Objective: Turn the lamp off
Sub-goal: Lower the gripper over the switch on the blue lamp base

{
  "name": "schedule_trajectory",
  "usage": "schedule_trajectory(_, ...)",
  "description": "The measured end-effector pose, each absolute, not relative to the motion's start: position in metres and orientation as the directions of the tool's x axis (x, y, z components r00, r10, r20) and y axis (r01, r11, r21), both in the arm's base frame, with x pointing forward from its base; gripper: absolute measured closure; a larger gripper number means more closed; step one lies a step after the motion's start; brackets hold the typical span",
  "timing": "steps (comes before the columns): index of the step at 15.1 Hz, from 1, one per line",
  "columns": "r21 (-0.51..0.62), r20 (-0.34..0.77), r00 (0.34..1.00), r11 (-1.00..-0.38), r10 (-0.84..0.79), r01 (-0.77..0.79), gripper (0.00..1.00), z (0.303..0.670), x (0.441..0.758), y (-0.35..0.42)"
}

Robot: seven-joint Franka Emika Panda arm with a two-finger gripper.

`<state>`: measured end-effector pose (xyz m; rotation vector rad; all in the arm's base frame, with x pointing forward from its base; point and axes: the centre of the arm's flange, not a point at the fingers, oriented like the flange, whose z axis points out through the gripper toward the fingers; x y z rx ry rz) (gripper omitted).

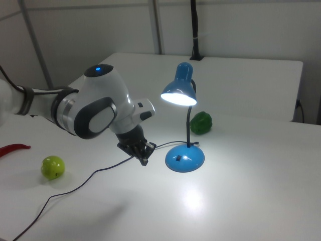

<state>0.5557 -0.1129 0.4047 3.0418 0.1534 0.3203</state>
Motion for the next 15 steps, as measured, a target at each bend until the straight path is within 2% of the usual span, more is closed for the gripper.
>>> schedule_trajectory(7,0.064,0.397,0.918,-0.998,-0.001,-0.029,0.99,0.377,0.58,-0.123)
schedule_trajectory(15,0.057,0.5,0.863,-0.991,-0.076,-0.12,0.99,0.353,0.598,-0.138)
